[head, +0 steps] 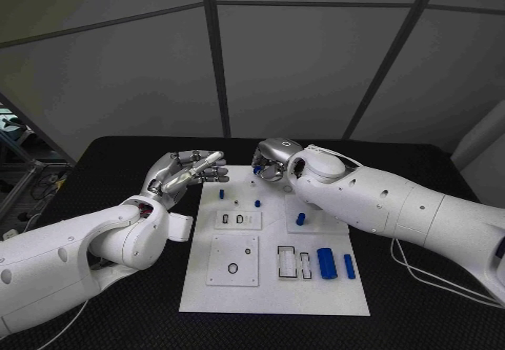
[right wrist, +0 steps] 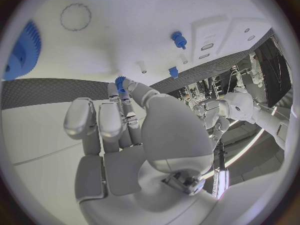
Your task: Assemble the parts on the task board
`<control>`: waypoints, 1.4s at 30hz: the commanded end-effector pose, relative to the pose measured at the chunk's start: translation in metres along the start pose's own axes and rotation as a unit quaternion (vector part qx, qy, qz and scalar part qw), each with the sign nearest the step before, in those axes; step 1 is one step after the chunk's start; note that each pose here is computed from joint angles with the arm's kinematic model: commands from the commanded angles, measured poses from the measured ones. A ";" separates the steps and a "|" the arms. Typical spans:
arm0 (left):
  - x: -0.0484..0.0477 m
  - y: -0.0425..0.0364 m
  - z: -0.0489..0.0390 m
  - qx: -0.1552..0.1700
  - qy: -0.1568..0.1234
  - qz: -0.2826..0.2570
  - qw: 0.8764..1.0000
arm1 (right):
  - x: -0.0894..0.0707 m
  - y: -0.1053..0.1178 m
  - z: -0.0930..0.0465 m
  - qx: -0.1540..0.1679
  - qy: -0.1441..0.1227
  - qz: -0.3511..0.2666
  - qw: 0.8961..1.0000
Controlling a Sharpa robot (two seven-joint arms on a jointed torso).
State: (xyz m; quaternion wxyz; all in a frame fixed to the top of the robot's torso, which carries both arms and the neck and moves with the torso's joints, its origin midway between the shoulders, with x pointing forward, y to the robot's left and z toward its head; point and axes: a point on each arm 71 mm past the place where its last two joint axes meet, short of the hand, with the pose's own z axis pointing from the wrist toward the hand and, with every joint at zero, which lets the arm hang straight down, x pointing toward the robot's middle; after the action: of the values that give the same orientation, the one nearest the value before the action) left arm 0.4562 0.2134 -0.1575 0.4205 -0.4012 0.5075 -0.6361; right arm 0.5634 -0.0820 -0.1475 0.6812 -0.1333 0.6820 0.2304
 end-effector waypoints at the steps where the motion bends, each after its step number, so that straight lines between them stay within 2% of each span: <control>1: 0.0020 -0.0018 0.0005 0.001 0.008 -0.004 1.000 | 0.000 0.001 0.001 -0.001 0.006 -0.004 1.000; 14: 0.0019 -0.0024 0.0009 0.000 0.010 -0.005 1.000 | 0.002 0.001 0.003 -0.001 0.012 -0.006 1.000; 21: 0.0003 -0.0029 0.0004 0.000 0.008 -0.004 1.000 | -0.004 0.000 -0.005 -0.005 -0.005 -0.002 1.000; 26: -0.0043 -0.0033 -0.0007 0.000 0.004 -0.001 1.000 | -0.016 -0.015 -0.027 -0.004 -0.037 0.013 0.999; 30: -0.0083 -0.0037 -0.0016 0.001 0.000 0.002 1.000 | -0.026 -0.037 -0.052 0.016 -0.050 0.061 0.997; 33: -0.0105 -0.0038 -0.0019 0.001 -0.002 0.003 1.000 | -0.034 -0.053 -0.066 0.038 -0.040 0.094 0.994; 37: -0.0136 -0.0034 -0.0017 0.001 -0.005 0.004 1.000 | -0.039 -0.076 -0.084 0.076 -0.007 0.135 0.988; 42: -0.0142 -0.0026 -0.0008 0.000 -0.006 0.003 1.000 | -0.039 -0.096 -0.094 0.108 0.020 0.145 0.983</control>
State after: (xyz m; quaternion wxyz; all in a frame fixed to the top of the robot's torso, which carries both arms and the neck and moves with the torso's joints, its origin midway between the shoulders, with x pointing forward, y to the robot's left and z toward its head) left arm 0.4597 0.2288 -0.1578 0.4303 -0.4067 0.5083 -0.6253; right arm 0.5304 -0.2164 -0.1196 0.6701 0.0065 0.7009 0.2442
